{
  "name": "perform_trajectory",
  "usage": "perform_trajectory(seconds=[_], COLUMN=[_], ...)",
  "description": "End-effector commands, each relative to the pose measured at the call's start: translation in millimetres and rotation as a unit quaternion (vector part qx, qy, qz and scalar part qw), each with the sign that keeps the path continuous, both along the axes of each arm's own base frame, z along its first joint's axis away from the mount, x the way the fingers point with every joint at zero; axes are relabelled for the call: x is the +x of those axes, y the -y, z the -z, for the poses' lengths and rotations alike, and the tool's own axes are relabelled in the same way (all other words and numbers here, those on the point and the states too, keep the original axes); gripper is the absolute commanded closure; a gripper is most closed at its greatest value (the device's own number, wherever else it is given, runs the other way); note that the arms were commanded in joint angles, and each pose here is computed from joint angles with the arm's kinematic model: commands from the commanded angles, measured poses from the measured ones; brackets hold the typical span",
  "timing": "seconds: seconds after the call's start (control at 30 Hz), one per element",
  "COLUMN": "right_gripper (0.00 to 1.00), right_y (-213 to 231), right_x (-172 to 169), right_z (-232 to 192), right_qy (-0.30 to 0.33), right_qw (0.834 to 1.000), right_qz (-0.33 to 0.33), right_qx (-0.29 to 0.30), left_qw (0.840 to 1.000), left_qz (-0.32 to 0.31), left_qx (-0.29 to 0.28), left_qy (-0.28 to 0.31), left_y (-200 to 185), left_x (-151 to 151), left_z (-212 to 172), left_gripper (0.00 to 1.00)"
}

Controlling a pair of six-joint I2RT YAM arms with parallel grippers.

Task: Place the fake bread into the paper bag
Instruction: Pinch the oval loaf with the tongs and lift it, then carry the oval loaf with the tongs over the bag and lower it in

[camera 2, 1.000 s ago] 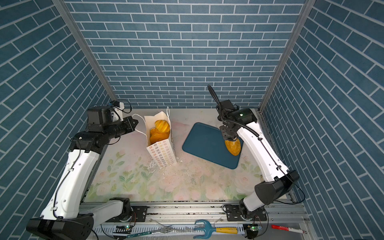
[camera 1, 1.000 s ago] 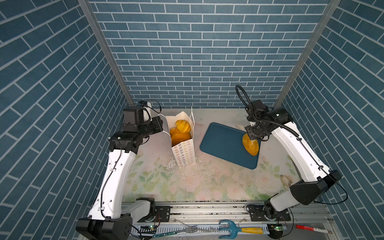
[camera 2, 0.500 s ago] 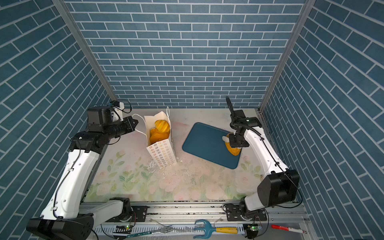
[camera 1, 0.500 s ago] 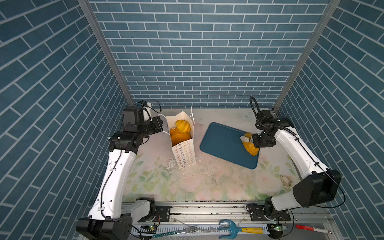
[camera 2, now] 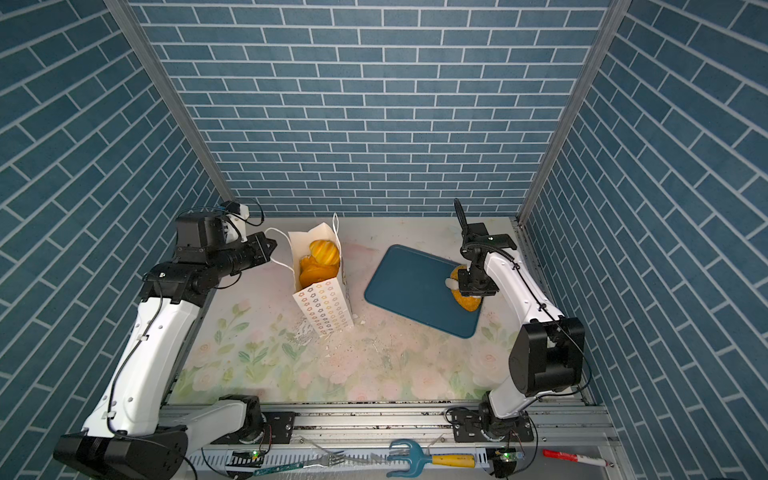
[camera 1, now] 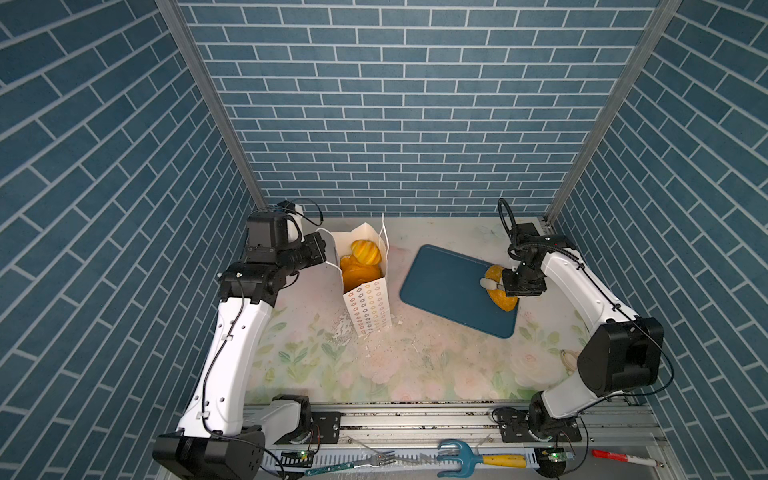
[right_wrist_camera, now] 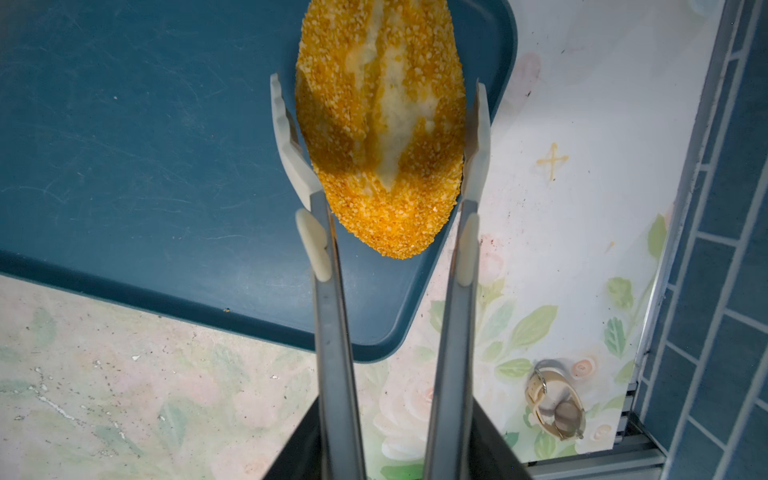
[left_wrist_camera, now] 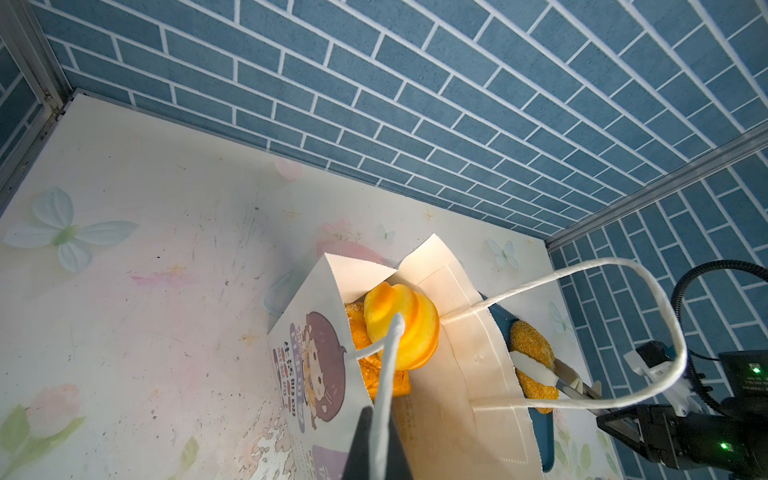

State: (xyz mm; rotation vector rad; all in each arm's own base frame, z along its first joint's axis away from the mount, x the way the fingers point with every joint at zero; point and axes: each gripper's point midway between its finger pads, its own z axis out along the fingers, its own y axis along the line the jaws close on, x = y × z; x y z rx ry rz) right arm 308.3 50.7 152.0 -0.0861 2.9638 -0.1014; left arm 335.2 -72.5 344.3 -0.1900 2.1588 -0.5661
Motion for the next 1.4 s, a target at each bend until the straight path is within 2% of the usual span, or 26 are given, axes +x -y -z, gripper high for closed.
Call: perform_trajectory(seconds=[0.0,0.23,0.5,0.7,0.87,1.07,1.37], right_gripper=[0.55,0.65,0.72,0.73,0.73,0.73,0.73], right_y=[-9.4,-16.0,-44.0,-93.1,-143.0,-183.6,-224.6], right_x=[-0.3,-4.5,-9.2,-7.6,-11.3,-22.5,-44.5], right_z=[-1.6,-15.0,-85.9,-176.7,-241.5,-288.9,-328.5], right_qy=[0.007,0.020,0.108,0.225,0.296,0.339,0.375], right_qw=[0.999,0.999,0.989,0.957,0.918,0.885,0.848], right_qz=[-0.018,-0.030,-0.081,-0.148,-0.206,-0.250,-0.293], right_qx=[0.028,0.040,0.060,0.111,0.166,0.198,0.234], left_qw=[1.000,1.000,1.000,1.000,1.000,1.000,1.000], left_qz=[0.001,0.003,0.002,0.001,0.000,-0.001,-0.004], left_qx=[0.006,0.005,0.003,0.001,0.000,-0.002,-0.004], left_qy=[0.003,0.009,0.010,0.012,0.015,0.019,0.024], left_y=[-1.3,-0.7,-0.6,-0.8,-1.0,-1.4,-1.9], left_x=[0.2,0.0,-1.1,-2.3,-4.6,-7.8,-9.5], left_z=[-4.1,-7.5,-7.1,-8.1,-9.4,-10.6,-11.8], left_gripper=[1.00,1.00,1.00,1.00,1.00,1.00,1.00])
